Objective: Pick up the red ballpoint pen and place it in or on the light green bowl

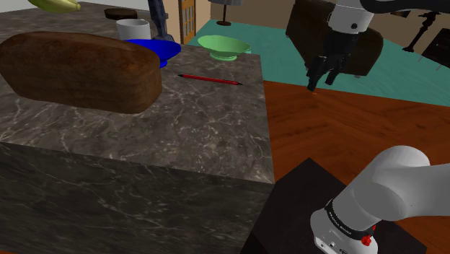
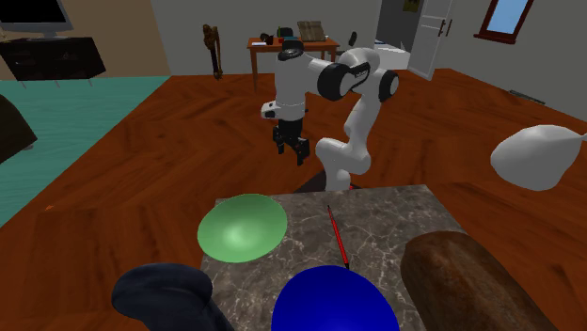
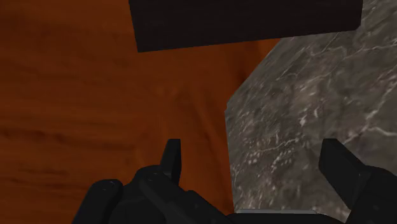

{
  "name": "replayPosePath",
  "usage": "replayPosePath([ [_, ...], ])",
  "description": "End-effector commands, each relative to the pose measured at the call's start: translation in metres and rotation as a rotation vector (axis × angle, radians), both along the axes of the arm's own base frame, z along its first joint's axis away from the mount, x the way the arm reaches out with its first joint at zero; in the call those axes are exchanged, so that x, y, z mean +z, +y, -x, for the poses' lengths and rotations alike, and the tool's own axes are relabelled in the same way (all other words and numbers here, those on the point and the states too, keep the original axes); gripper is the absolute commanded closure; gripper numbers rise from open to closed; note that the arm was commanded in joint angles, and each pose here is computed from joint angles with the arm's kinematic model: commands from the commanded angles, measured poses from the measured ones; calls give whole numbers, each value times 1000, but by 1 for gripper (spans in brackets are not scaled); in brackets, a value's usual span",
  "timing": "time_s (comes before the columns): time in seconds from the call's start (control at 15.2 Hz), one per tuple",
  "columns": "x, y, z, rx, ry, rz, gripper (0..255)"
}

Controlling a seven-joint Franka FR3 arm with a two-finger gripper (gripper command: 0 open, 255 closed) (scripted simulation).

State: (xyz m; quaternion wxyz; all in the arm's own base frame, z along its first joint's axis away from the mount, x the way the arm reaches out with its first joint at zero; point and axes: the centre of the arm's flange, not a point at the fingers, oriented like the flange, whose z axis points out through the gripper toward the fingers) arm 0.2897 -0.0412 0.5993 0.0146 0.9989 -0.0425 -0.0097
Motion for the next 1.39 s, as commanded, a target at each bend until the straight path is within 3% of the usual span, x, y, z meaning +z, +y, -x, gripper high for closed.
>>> replayPosePath([
  [0.0,0,0,0,0,0,0,0],
  [0.66,25,95,-86,414,19,-26,0],
  [1.32,51,216,-127,827,38,-52,0],
])
